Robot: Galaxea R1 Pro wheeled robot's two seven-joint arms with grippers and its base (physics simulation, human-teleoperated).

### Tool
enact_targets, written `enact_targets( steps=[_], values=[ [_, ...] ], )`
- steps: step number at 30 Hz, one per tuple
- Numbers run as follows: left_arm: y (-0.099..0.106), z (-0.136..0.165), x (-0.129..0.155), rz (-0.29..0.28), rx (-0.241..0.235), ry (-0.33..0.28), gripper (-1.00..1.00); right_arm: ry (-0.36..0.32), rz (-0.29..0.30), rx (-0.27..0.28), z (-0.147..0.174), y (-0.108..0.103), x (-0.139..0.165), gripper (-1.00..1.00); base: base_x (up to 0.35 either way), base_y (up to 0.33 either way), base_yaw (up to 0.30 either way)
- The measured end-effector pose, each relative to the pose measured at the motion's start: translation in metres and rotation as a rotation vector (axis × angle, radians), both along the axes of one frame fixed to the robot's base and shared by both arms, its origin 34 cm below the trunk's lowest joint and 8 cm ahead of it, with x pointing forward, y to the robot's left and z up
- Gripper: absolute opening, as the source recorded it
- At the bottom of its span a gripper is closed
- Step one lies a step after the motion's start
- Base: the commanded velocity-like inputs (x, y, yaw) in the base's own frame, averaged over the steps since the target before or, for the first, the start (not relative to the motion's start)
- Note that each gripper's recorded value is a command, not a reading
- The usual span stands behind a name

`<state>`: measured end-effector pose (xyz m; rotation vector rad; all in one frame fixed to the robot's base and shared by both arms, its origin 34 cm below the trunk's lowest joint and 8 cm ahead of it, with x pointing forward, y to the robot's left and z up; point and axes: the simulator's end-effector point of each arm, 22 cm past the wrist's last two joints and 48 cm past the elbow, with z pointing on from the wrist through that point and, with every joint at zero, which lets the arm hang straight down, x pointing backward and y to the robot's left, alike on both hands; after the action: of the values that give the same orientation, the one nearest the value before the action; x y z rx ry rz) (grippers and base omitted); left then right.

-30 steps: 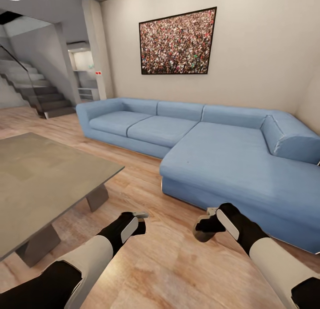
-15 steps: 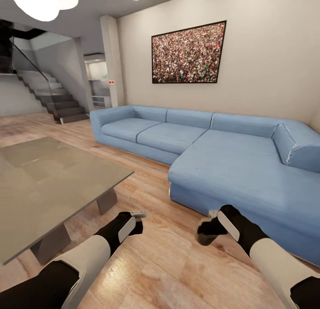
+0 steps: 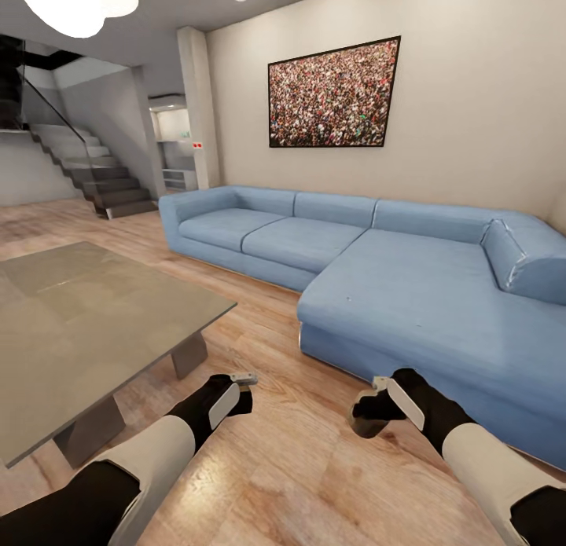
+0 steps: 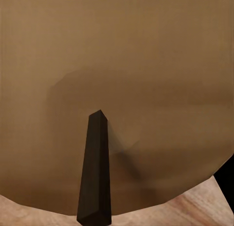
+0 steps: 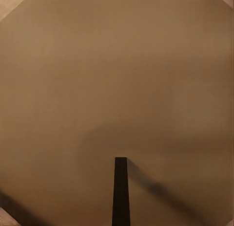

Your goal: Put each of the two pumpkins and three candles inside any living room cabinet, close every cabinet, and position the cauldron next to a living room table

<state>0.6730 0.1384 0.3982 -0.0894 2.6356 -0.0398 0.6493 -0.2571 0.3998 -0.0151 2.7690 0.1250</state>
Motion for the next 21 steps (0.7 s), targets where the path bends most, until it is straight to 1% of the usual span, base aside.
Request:
enact_targets(
  steps=[3, 8, 16, 21],
  values=[
    [-0.001, 0.001, 0.000, 0.000, -0.001, -0.001, -1.00, -0.003, 0.002, 0.005, 0.000, 0.004, 0.000, -1.00, 0.000, 0.000, 0.000],
    [-0.001, 0.004, 0.001, 0.000, -0.002, -0.008, -1.00, -0.012, 0.014, 0.017, 0.004, 0.016, 0.001, -1.00, 0.000, 0.000, 0.002],
    [-0.002, 0.011, 0.002, -0.002, -0.001, -0.018, -1.00, -0.023, 0.016, 0.017, 0.010, 0.018, 0.003, -1.00, 0.000, 0.000, 0.061],
    [-0.001, 0.023, 0.003, -0.002, 0.001, -0.036, -1.00, -0.043, 0.017, 0.017, 0.022, 0.018, 0.004, -1.00, 0.000, 0.000, 0.007]
  ],
)
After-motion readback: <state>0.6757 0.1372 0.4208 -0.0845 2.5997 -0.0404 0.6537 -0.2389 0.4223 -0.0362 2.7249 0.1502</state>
